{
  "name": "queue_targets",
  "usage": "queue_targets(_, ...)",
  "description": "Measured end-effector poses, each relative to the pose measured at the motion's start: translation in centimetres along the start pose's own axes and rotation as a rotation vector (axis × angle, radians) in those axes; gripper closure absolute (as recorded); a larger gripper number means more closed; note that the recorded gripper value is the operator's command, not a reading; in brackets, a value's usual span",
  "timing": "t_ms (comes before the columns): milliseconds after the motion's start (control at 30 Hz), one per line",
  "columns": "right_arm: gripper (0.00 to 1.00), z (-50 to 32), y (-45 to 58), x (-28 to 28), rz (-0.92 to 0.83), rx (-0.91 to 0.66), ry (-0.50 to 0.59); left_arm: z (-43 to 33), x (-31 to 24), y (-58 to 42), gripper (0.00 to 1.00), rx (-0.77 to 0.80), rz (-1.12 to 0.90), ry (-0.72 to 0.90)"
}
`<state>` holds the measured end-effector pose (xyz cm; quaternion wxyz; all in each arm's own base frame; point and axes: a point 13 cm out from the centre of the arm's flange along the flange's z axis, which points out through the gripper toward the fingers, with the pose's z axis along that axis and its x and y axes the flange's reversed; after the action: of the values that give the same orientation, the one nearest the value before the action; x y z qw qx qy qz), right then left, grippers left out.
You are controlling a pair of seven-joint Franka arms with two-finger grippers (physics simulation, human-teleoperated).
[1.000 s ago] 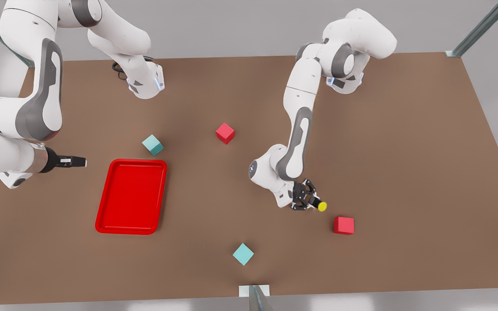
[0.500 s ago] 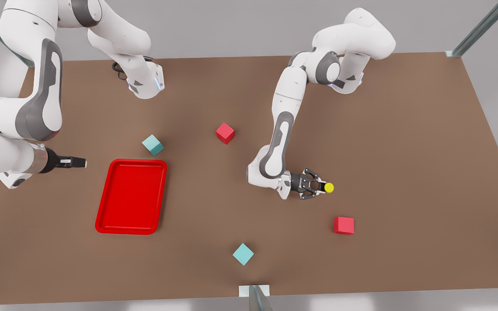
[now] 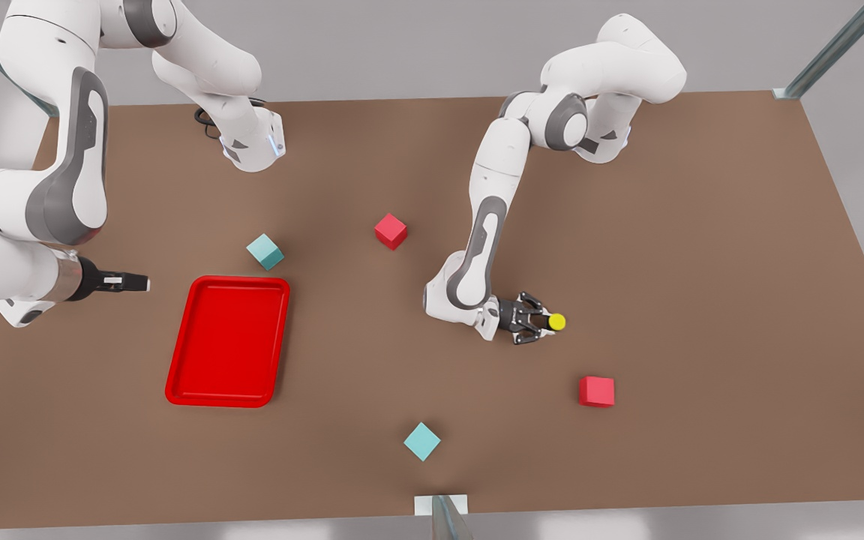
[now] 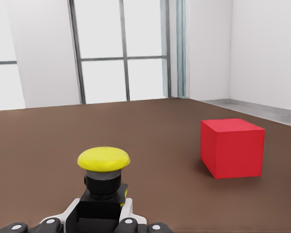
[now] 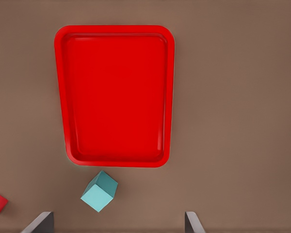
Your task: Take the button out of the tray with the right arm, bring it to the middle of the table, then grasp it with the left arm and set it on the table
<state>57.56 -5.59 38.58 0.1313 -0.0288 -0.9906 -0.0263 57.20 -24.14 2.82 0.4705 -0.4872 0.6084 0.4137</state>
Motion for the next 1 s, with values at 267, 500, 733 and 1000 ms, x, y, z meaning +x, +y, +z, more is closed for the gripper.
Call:
queue_targets(267, 0.00, -0.2, -0.4, 0.0, 0.009, -0.004, 0.010, -0.6, 0.0, -0.2, 0.00, 0.018, -0.051, 0.005)
queue_targets(500, 0.00, 0.3, 0.0, -0.2, 0.009, -0.019, 0.023, -3.6, 0.8, 0.9, 0.00, 0.047, -0.063, 0.024)
queue_targets(733, 0.00, 0.3, 0.2, -0.2, 0.012, -0.020, 0.025, -11.0, -5.9, 2.4, 0.00, 0.016, -0.097, 0.186)
queue_targets(1000, 0.00, 0.3, 0.2, -0.2, 0.017, -0.021, 0.025, -9.0, -26.7, -0.6, 0.00, -0.180, -0.130, 0.760)
